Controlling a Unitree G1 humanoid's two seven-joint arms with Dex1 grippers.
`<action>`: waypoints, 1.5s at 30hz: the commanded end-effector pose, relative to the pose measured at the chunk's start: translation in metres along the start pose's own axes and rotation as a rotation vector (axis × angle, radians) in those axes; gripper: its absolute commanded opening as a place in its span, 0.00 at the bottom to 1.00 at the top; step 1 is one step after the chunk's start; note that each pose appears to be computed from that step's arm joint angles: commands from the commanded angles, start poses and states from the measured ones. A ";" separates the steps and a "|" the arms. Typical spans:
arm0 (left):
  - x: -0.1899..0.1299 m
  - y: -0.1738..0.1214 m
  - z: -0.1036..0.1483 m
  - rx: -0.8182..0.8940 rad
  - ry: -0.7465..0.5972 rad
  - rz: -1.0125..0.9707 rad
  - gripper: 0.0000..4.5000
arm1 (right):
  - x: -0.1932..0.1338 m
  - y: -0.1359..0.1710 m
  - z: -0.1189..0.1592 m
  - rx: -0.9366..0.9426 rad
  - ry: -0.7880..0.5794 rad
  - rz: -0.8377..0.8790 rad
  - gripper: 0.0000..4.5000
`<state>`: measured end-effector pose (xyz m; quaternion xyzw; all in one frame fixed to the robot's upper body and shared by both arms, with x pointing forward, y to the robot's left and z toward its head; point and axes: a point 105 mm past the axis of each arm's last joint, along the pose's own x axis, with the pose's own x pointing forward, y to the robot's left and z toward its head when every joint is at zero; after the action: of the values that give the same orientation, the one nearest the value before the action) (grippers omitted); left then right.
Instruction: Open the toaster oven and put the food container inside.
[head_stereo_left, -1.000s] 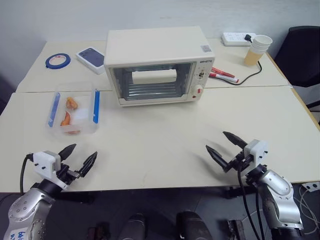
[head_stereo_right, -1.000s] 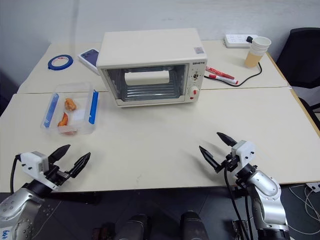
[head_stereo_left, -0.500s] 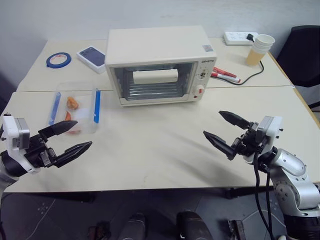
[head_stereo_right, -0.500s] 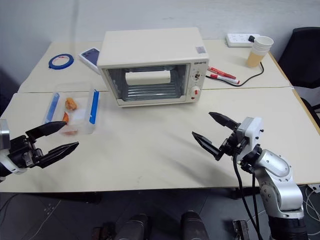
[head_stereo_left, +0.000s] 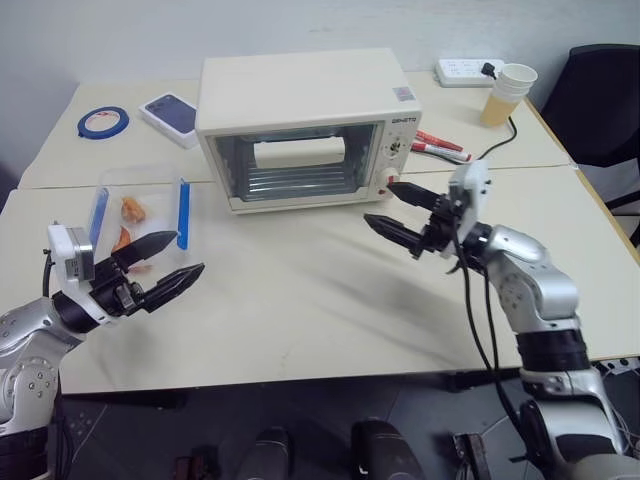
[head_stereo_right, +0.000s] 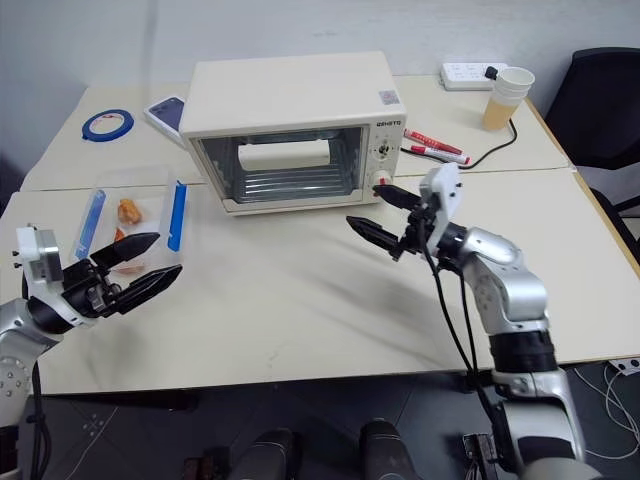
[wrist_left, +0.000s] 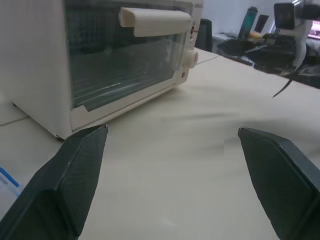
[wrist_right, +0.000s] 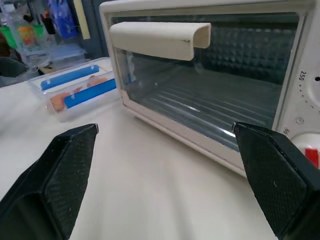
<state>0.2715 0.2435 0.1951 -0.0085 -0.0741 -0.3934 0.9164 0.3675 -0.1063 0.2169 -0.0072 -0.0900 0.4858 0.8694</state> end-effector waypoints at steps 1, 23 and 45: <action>0.002 0.004 0.012 0.029 -0.055 0.029 0.98 | 0.020 -0.004 0.015 -0.048 -0.046 0.007 1.00; -0.013 0.023 0.007 -0.049 -0.081 0.149 0.98 | 0.060 0.038 0.030 -0.115 -0.098 0.234 1.00; 0.077 0.054 0.033 0.073 -0.136 -0.010 0.20 | 0.022 0.055 -0.010 -0.230 0.001 0.306 1.00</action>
<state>0.3572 0.2328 0.2357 -0.0268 -0.1409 -0.3780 0.9146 0.3371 -0.0609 0.1965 -0.1111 -0.1208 0.5943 0.7873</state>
